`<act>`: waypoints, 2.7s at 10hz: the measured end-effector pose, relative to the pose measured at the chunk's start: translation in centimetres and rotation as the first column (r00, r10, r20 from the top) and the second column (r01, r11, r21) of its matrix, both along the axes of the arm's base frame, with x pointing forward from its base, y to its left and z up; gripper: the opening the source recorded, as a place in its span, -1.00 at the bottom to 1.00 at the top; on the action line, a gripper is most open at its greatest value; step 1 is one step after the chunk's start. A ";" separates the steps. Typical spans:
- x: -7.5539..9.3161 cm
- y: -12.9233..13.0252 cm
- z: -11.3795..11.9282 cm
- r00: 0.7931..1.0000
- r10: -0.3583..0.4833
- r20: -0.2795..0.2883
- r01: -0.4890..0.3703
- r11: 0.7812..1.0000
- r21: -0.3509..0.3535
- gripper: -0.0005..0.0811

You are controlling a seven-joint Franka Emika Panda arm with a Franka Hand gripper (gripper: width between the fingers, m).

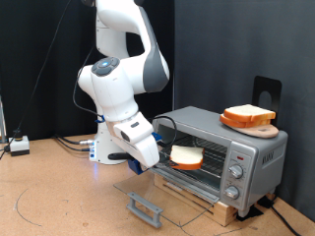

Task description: Make a piece of toast with the oven

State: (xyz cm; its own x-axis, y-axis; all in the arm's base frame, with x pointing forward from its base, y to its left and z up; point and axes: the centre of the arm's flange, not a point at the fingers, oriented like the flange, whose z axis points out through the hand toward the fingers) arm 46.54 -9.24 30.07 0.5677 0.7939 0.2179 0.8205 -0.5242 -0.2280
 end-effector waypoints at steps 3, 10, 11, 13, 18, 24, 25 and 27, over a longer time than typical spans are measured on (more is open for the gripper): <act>-0.1 -1.2 -0.8 1.000 0.007 -0.021 -0.007 1.000 -0.028 0.02; -0.6 0.1 -1.9 0.997 0.057 -0.047 -0.056 0.998 0.021 0.02; -0.6 0.4 -1.9 0.997 0.063 -0.048 -0.062 0.998 0.023 0.02; -0.9 1.1 -2.2 0.996 0.075 -0.056 -0.074 0.997 0.025 0.02; -2.7 3.0 -2.6 0.991 0.099 -0.086 -0.095 0.994 0.045 0.02; -5.0 5.0 -2.5 0.987 0.117 -0.110 -0.110 0.991 0.070 0.02; -5.0 5.0 -2.6 0.988 0.114 -0.108 -0.107 0.992 0.069 0.02; -4.9 4.6 -2.3 0.991 0.095 -0.096 -0.088 0.993 0.079 0.02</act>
